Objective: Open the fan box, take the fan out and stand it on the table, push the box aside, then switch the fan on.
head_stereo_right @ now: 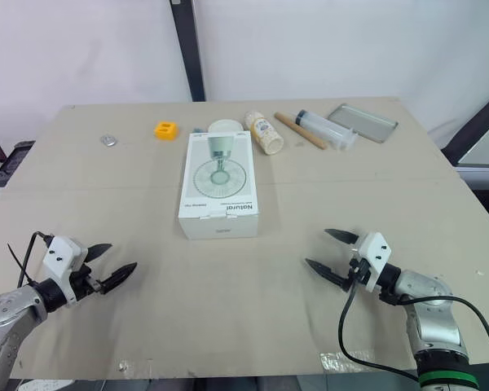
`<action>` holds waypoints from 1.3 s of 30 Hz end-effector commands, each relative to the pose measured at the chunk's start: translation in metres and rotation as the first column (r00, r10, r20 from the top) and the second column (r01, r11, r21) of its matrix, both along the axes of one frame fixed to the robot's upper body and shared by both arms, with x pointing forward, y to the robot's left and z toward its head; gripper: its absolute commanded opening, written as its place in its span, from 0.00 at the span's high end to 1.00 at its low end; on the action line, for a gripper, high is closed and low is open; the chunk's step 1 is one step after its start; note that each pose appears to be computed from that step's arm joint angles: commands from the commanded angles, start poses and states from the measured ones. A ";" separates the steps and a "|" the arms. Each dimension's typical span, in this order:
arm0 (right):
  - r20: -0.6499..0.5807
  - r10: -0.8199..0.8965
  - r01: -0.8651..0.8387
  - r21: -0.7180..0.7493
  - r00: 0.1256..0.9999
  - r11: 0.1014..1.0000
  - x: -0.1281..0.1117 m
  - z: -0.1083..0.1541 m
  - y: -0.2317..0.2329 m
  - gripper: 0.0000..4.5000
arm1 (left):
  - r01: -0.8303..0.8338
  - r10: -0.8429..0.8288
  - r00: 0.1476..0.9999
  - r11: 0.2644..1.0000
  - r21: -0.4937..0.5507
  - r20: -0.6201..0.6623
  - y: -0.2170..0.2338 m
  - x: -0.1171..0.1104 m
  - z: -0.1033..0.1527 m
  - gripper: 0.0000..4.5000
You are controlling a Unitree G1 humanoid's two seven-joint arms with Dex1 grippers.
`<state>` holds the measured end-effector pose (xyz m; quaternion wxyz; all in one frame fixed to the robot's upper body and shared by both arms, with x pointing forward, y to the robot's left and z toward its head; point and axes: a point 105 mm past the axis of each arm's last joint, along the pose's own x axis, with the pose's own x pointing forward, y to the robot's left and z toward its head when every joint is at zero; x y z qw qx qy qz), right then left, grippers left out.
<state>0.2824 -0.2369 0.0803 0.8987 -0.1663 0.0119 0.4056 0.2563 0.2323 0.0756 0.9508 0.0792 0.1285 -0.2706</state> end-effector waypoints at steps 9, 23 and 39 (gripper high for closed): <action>0.044 0.002 -0.002 -0.004 0.999 1.000 0.004 0.010 0.002 0.00 | -0.016 0.015 0.997 1.000 0.008 0.072 -0.001 0.006 0.010 0.01; 0.128 0.060 -0.056 -0.038 0.990 0.998 0.017 0.037 0.018 0.00 | 0.063 -0.057 0.987 0.997 -0.036 0.151 -0.014 0.013 0.044 0.18; 0.269 0.283 -0.273 -0.074 0.921 0.959 0.045 0.099 0.134 0.00 | 0.292 -0.272 0.942 0.953 -0.083 0.199 -0.111 0.063 0.100 0.99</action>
